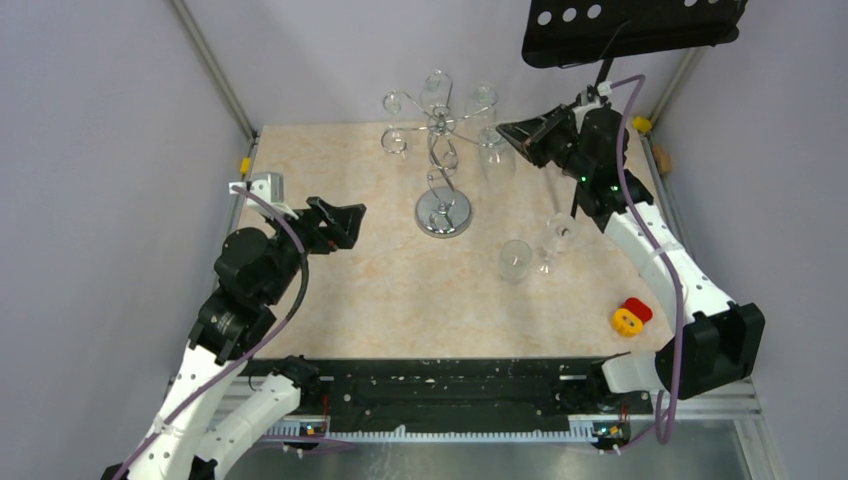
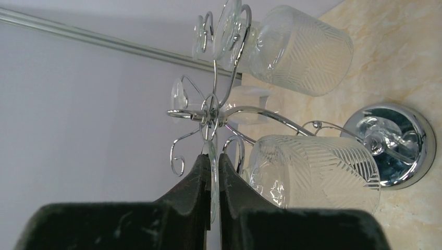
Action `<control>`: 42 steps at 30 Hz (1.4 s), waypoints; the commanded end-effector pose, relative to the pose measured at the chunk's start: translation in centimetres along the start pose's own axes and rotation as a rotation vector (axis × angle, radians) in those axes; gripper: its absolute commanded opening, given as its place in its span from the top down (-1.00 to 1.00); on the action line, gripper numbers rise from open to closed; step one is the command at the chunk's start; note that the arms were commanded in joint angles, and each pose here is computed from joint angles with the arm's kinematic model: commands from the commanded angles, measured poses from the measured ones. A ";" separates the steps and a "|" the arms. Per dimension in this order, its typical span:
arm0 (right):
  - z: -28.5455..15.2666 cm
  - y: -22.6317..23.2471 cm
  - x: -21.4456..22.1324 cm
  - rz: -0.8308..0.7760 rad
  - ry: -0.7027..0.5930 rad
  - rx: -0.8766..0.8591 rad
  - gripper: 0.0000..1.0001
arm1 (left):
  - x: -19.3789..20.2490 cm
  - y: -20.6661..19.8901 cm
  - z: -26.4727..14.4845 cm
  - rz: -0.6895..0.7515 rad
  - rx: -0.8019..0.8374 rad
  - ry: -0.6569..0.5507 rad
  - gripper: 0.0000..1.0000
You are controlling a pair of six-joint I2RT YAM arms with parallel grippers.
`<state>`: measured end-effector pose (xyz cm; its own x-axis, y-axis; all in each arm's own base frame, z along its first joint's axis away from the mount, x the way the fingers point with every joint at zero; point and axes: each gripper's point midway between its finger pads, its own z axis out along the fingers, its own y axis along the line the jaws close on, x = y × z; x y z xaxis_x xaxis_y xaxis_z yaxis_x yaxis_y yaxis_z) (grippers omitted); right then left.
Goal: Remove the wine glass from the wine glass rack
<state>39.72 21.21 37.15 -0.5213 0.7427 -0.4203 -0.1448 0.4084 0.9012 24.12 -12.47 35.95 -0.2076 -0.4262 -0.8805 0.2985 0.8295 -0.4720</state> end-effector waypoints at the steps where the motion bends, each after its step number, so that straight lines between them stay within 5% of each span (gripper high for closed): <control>1: -2.0 5.1 -0.8 0.026 -0.033 -0.161 1.00 | -0.5 0.0 -0.1 -0.004 0.003 -0.026 -0.89; 16: -0.8 6.2 0.5 0.027 0.035 -0.214 1.00 | -0.3 0.0 0.1 -0.008 0.000 -0.023 -0.89; 42: 2.0 7.0 -1.0 -0.013 -0.035 -0.216 1.00 | -0.4 0.3 0.2 0.013 -0.015 -0.024 -0.89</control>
<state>41.25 23.99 37.69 -0.5502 0.7452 -0.3769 -0.1818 0.3336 0.9250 24.17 -12.18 35.99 -0.1987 -0.4288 -0.8813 0.2872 0.8343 -0.4706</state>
